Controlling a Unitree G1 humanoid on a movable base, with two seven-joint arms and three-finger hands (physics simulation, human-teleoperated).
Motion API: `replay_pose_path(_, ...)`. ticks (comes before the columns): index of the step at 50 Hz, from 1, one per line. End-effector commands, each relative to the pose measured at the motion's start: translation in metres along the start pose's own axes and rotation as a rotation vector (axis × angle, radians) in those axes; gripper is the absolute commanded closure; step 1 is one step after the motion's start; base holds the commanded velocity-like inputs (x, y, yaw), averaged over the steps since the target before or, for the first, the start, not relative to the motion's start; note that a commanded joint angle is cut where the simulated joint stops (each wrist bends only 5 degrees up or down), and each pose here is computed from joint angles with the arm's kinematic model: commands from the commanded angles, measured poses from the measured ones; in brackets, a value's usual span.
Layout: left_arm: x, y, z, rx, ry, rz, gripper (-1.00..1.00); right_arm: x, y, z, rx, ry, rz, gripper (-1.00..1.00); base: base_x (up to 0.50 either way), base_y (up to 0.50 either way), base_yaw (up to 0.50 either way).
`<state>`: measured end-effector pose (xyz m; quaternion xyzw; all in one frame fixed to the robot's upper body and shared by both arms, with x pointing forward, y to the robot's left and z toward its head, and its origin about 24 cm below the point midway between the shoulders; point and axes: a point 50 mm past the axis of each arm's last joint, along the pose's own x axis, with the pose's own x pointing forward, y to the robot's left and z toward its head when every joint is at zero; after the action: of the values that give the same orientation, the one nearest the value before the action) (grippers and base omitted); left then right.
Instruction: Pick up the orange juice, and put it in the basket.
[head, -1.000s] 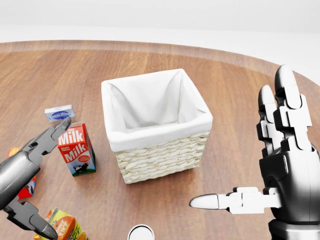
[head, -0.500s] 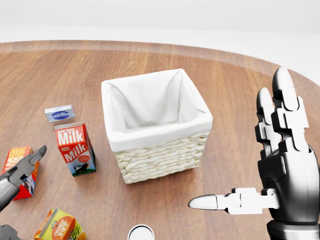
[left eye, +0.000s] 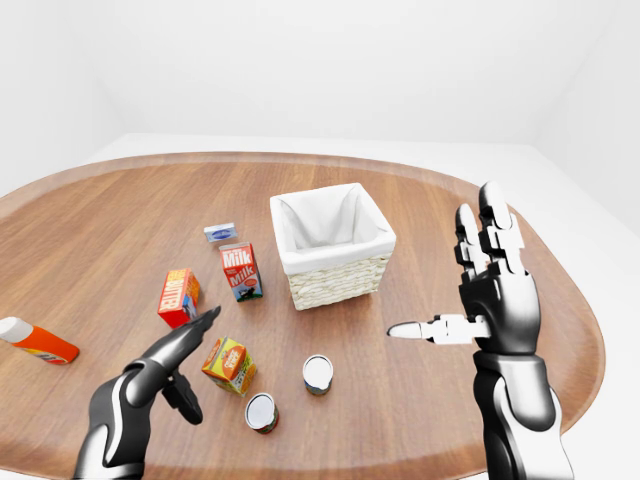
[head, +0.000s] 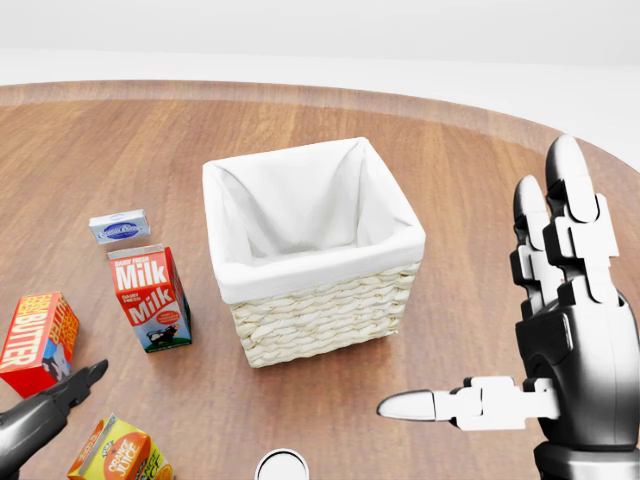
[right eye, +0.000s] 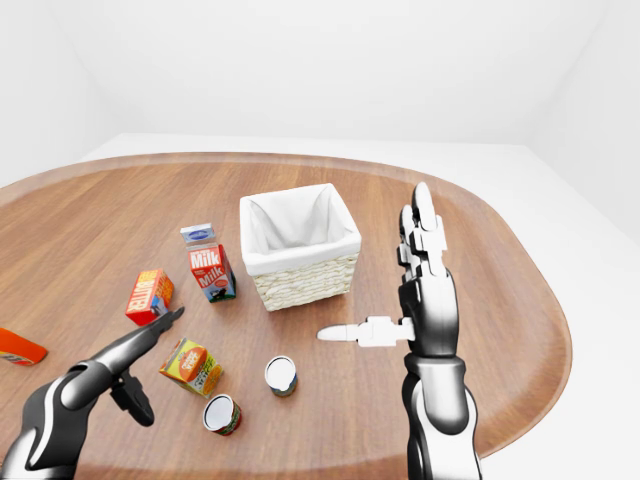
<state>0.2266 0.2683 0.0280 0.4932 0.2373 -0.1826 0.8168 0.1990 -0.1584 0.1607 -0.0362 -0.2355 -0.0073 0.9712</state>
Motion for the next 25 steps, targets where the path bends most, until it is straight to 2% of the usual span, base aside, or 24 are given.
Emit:
replay_pose_path(1,0.016,-0.009,-0.004,0.095,0.076,-0.083,-1.00,-0.001,0.000,0.000,0.003,0.002,0.002,-1.00,0.00,0.00,0.00)
replay_pose_path(6,0.022,-0.010,0.002,0.108,0.057,-0.073,-1.00,-0.001,0.000,0.000,0.002,0.004,0.003,-1.00,0.00,0.00,0.00)
replay_pose_path(15,0.021,0.000,0.013,0.105,0.004,-0.063,-1.00,-0.003,0.001,-0.001,0.005,0.010,0.008,-1.00,0.00,0.00,0.00)
replay_pose_path(25,0.027,-0.002,0.015,0.136,0.021,-0.051,-1.00,-0.003,0.001,0.000,0.007,0.008,0.012,-1.00,0.00,0.00,0.00)
